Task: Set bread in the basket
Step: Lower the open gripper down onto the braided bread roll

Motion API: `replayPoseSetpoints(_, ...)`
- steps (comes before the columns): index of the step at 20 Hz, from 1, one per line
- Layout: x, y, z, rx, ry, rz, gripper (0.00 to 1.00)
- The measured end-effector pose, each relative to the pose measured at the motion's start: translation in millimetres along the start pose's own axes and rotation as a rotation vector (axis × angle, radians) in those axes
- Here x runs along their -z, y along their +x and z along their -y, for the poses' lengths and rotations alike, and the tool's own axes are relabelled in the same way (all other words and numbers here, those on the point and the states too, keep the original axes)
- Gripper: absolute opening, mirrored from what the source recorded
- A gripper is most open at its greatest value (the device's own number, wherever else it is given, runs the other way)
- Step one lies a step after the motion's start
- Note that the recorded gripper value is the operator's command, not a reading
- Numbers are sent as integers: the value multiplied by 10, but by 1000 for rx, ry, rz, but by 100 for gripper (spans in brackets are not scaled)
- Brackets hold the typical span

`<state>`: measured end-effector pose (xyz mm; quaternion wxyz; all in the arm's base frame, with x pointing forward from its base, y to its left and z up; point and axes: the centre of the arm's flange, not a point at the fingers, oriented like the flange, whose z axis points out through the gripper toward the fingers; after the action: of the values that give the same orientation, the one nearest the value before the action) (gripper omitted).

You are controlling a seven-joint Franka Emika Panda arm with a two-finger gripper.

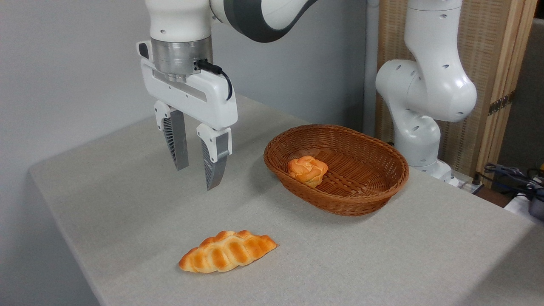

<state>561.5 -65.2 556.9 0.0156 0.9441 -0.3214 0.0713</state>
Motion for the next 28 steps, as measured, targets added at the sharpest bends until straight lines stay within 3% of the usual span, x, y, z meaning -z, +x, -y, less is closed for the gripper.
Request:
replayPoseSetpoints(12,-3,-16,17,-4,-2,4,100)
replayPoseSetpoints(22,-154,-52,57,-162,-20,30,100)
replayPoseSetpoints(28,-493,-250,378,-260,-59,78,100)
